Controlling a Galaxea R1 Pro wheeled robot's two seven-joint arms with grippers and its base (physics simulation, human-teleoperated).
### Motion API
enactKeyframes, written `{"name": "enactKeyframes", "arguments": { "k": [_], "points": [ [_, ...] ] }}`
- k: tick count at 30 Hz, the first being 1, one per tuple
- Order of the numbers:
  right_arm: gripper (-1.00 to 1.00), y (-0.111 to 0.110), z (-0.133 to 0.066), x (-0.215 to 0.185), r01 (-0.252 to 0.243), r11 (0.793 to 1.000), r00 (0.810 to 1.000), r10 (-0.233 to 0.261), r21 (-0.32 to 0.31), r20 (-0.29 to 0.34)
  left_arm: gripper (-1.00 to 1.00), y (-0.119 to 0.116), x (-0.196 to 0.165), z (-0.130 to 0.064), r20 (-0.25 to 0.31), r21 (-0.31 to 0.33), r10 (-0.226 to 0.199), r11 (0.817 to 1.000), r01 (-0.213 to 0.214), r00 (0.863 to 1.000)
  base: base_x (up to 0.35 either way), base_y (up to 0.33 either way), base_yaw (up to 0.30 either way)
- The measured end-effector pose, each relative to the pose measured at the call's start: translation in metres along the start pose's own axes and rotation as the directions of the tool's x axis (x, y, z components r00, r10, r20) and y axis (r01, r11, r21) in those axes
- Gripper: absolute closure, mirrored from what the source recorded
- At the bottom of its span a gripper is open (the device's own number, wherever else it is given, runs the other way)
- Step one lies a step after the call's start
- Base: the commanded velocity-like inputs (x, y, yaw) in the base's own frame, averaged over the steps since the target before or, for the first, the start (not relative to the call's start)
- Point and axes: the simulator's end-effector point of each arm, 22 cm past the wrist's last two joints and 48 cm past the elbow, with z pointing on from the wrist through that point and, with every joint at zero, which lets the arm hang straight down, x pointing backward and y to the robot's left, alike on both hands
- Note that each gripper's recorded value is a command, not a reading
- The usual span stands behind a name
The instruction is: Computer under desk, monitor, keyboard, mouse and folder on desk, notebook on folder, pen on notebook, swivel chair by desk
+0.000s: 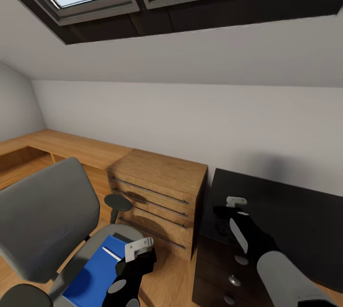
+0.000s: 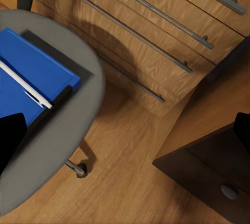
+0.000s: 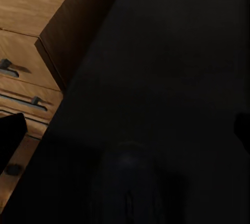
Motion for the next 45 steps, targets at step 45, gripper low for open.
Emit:
{"name": "enactKeyframes", "arguments": {
  "k": [45],
  "points": [
    [-1.00, 0.026, -0.086, -0.124, -0.001, 0.998, 0.998, 0.005, -0.063, 0.057, -1.00, -0.007, -0.047, -0.043, 0.007, -0.007, -0.004, 1.000, 0.004, 1.000, -0.213, 0.058, -0.064]
  ]
}}
